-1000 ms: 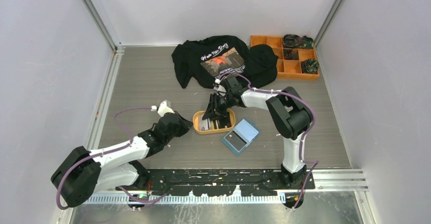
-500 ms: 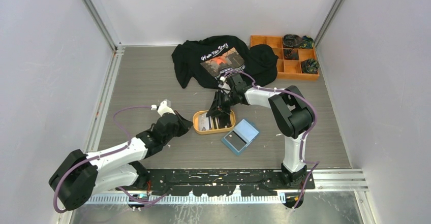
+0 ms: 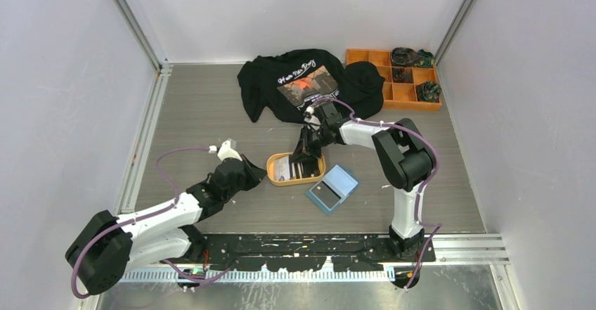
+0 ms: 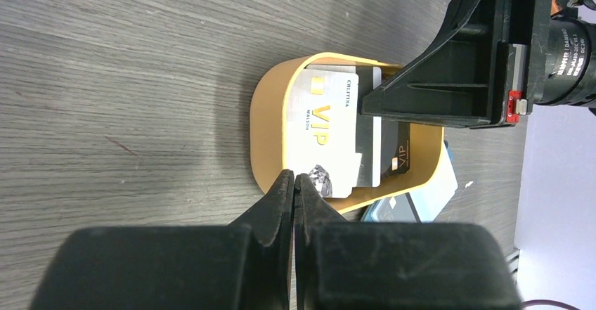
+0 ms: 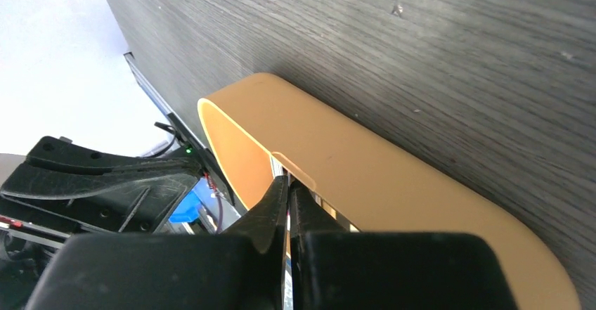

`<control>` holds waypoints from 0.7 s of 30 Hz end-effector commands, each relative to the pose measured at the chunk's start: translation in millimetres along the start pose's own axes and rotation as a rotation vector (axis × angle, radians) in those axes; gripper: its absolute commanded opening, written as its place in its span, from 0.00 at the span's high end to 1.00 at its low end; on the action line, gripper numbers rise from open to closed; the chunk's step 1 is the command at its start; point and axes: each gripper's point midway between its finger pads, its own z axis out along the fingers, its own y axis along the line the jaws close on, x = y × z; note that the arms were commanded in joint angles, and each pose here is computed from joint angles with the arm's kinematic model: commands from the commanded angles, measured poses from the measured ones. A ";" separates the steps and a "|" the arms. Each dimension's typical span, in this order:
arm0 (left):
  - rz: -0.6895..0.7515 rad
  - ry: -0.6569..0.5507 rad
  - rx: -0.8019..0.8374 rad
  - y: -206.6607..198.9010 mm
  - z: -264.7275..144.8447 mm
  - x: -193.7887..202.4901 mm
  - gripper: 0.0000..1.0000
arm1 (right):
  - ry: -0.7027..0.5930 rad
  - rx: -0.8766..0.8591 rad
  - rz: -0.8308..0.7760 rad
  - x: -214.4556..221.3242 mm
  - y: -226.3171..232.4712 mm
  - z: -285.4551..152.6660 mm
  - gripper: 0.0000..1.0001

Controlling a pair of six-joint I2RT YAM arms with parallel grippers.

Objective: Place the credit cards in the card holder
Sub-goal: Pick up the credit card from the storage box.

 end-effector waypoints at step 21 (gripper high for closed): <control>0.073 -0.149 0.531 -67.9 -49.7 -18.1 0.18 | -0.134 -0.006 -0.524 0.9 50.2 -96.2 0.99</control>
